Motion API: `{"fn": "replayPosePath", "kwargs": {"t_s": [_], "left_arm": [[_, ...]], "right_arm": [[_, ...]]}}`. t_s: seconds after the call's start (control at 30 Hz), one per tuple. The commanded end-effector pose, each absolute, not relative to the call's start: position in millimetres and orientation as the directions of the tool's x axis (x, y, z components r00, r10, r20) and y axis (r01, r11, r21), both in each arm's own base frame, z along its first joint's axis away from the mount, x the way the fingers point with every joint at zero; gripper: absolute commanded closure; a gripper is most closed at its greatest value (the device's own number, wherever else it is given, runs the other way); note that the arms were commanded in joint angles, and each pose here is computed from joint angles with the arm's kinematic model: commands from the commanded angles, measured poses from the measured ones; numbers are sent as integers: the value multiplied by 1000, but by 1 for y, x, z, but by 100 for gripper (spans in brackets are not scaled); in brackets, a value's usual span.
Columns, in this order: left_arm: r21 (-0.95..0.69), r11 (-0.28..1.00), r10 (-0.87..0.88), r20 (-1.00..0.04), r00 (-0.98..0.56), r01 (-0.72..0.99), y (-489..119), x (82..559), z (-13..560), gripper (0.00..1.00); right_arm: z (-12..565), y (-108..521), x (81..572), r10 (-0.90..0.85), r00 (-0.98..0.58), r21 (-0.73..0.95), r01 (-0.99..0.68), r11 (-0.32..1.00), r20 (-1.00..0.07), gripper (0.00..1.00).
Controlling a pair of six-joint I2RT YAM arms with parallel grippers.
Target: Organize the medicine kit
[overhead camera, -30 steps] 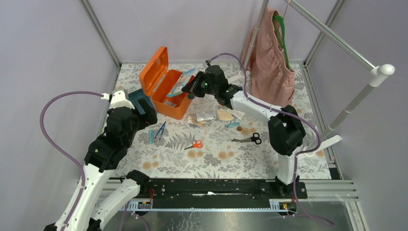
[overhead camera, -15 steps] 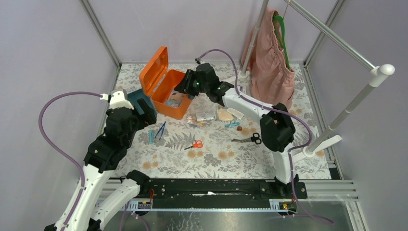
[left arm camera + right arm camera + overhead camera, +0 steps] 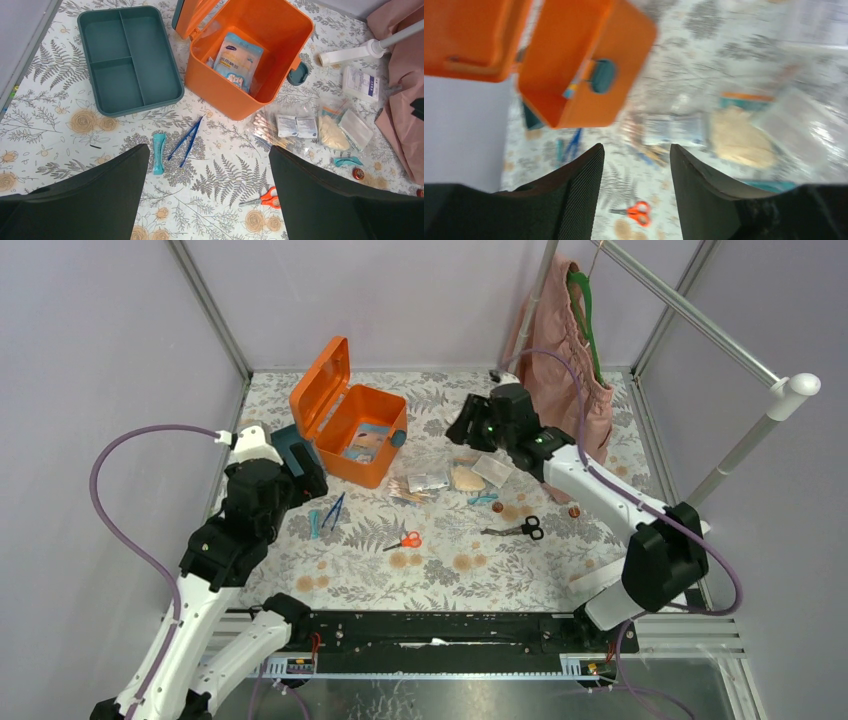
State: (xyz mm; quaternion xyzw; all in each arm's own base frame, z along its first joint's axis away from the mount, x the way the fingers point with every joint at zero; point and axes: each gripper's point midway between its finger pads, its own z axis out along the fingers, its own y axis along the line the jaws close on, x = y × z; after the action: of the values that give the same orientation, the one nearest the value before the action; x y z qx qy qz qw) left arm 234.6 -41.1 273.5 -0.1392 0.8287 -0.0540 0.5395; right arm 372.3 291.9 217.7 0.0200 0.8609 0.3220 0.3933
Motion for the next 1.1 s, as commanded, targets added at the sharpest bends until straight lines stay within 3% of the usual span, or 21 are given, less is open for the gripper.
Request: {"fn": "replayPosePath", "kwargs": {"t_s": [0.0, 0.23, 0.57, 1.07], "left_arm": [[-244, 957, -286, -884, -371, -156, -45, 239, 275, 1], [-257, 955, -294, -874, -386, -146, -50, 241, 269, 1], [-275, 953, -303, -864, -402, -128, -58, 245, 265, 1], [-269, 957, -291, -869, -400, -113, -58, 244, 267, 1]], "right_arm": [[184, 231, 365, 259, -688, 438, -95, 894, -677, 39], [156, 235, 334, 217, -784, 483, -118, 868, -581, 35], [103, 290, 290, 543, -754, 704, 155, 693, -369, 33], [49, 304, 313, 764, -596, 742, 391, 545, -247, 28]]}}
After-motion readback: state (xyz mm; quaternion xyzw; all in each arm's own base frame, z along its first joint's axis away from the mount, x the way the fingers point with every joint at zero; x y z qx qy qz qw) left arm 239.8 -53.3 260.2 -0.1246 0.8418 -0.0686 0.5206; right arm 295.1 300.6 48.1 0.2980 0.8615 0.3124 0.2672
